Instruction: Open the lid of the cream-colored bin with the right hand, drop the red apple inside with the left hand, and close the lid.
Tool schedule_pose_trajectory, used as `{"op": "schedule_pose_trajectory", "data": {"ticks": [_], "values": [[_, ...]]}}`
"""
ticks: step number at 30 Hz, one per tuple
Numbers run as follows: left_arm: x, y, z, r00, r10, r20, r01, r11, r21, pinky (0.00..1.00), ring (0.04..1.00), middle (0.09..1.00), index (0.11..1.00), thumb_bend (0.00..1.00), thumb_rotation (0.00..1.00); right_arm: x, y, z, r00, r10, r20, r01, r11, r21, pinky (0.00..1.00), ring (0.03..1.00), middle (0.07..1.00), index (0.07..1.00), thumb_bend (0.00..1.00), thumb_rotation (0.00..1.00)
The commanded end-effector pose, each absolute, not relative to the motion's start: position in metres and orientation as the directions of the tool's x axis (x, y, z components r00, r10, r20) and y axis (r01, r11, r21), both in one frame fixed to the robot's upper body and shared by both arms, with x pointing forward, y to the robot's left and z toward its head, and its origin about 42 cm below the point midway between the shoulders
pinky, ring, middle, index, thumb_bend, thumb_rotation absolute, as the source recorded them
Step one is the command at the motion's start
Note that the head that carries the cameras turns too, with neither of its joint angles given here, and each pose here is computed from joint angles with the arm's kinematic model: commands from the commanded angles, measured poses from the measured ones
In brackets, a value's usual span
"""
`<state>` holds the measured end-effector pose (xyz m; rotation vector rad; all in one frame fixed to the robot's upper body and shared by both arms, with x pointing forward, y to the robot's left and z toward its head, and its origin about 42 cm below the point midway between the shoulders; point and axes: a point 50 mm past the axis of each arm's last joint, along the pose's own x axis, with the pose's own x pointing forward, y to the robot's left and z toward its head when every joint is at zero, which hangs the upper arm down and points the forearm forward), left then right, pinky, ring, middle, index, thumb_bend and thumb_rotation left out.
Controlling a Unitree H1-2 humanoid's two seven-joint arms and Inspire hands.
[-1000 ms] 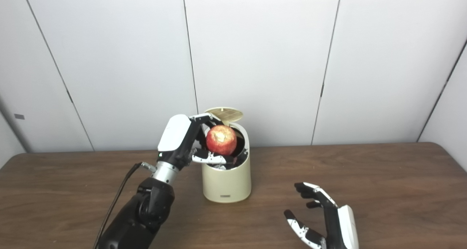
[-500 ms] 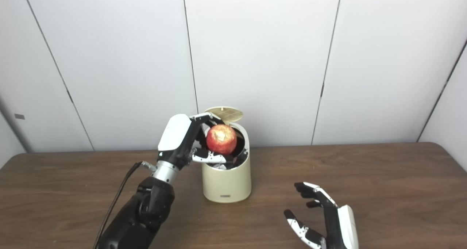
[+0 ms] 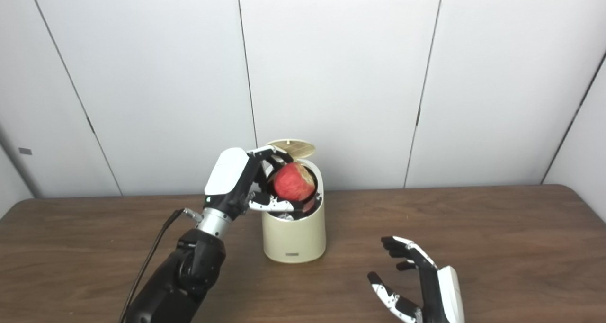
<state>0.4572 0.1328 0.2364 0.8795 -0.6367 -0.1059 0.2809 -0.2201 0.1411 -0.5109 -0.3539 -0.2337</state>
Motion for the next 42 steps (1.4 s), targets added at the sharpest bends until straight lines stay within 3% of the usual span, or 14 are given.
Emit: {"op": "schedule_pose_trajectory", "data": {"ticks": [1,10,14,16,18,19,20,22,33,35,37,38,39,42], "values": [[0.459,0.133,0.247,0.798,-0.343,0.496,-0.193,0.634,0.749,0.32,0.411,0.528,0.638,1.0,0.28,0.283,-0.213,0.146,0.898,-0.124,0.421,0.31,0.859,-0.407,0.55,0.662,0.681,0.684,0.25,0.07],[0.46,0.136,0.245,0.789,-0.346,0.508,-0.196,0.641,0.742,0.35,0.447,0.591,0.665,1.0,0.29,0.285,-0.214,0.144,0.9,-0.122,0.419,0.308,0.857,-0.413,0.57,0.673,0.688,0.686,0.24,0.07],[0.46,0.138,0.244,0.791,-0.343,0.507,-0.201,0.637,0.744,0.34,0.439,0.574,0.666,1.0,0.29,0.285,-0.214,0.144,0.901,-0.124,0.416,0.31,0.855,-0.415,0.57,0.677,0.69,0.689,0.25,0.09],[0.459,0.139,0.244,0.77,-0.329,0.546,-0.215,0.672,0.708,0.31,0.396,0.527,0.624,1.0,0.24,0.285,-0.214,0.144,0.902,-0.125,0.414,0.309,0.856,-0.414,0.57,0.676,0.687,0.69,0.25,0.1],[0.457,0.138,0.244,0.748,-0.313,0.585,-0.218,0.716,0.663,0.27,0.358,0.485,0.543,0.91,0.11,0.285,-0.213,0.145,0.902,-0.126,0.414,0.31,0.855,-0.415,0.57,0.677,0.688,0.69,0.25,0.11],[0.456,0.138,0.244,0.729,-0.312,0.609,-0.219,0.737,0.639,0.27,0.347,0.468,0.534,0.72,0.05,0.285,-0.213,0.144,0.9,-0.127,0.416,0.312,0.856,-0.413,0.57,0.677,0.687,0.689,0.25,0.11],[0.456,0.138,0.243,0.716,-0.311,0.626,-0.219,0.75,0.624,0.26,0.33,0.449,0.53,0.6,0.02,0.286,-0.213,0.144,0.899,-0.128,0.418,0.313,0.856,-0.411,0.57,0.673,0.684,0.687,0.25,0.09],[0.454,0.139,0.241,0.69,-0.304,0.657,-0.204,0.789,0.58,0.26,0.356,0.457,0.529,0.53,0.01,0.286,-0.213,0.144,0.9,-0.128,0.417,0.312,0.856,-0.412,0.56,0.671,0.683,0.686,0.25,0.09],[0.419,0.164,0.234,0.682,-0.186,0.707,-0.096,0.936,0.339,0.27,0.354,0.448,0.529,0.51,0.0,0.287,-0.213,0.144,0.899,-0.127,0.419,0.313,0.856,-0.412,0.56,0.669,0.685,0.687,0.25,0.08],[0.412,0.17,0.233,0.685,-0.156,0.712,-0.085,0.953,0.29,0.31,0.403,0.508,0.501,0.5,0.08,0.287,-0.213,0.144,0.901,-0.128,0.415,0.312,0.856,-0.412,0.59,0.691,0.699,0.698,0.25,0.11],[0.395,0.178,0.235,0.692,-0.069,0.718,-0.053,0.988,0.146,0.34,0.437,0.552,0.497,0.49,0.1,0.286,-0.213,0.146,0.906,-0.135,0.401,0.31,0.856,-0.413,0.63,0.721,0.73,0.727,0.24,0.12],[0.386,0.184,0.236,0.693,-0.025,0.72,-0.036,0.997,0.07,0.36,0.479,0.596,0.58,0.56,0.37,0.286,-0.213,0.146,0.911,-0.14,0.389,0.308,0.858,-0.412,0.66,0.752,0.763,0.757,0.25,0.15],[0.376,0.192,0.238,0.693,0.013,0.721,-0.021,1.0,0.002,0.39,0.528,0.641,0.648,0.61,0.55,0.287,-0.214,0.146,0.915,-0.144,0.377,0.305,0.858,-0.412,0.7,0.79,0.802,0.792,0.25,0.17],[0.352,0.223,0.234,0.698,0.046,0.715,0.015,0.997,-0.079,0.54,0.678,0.76,0.793,0.63,0.74,0.292,-0.221,0.14,0.914,-0.135,0.382,0.305,0.85,-0.429,0.86,0.92,0.94,0.926,0.29,0.27]]}}
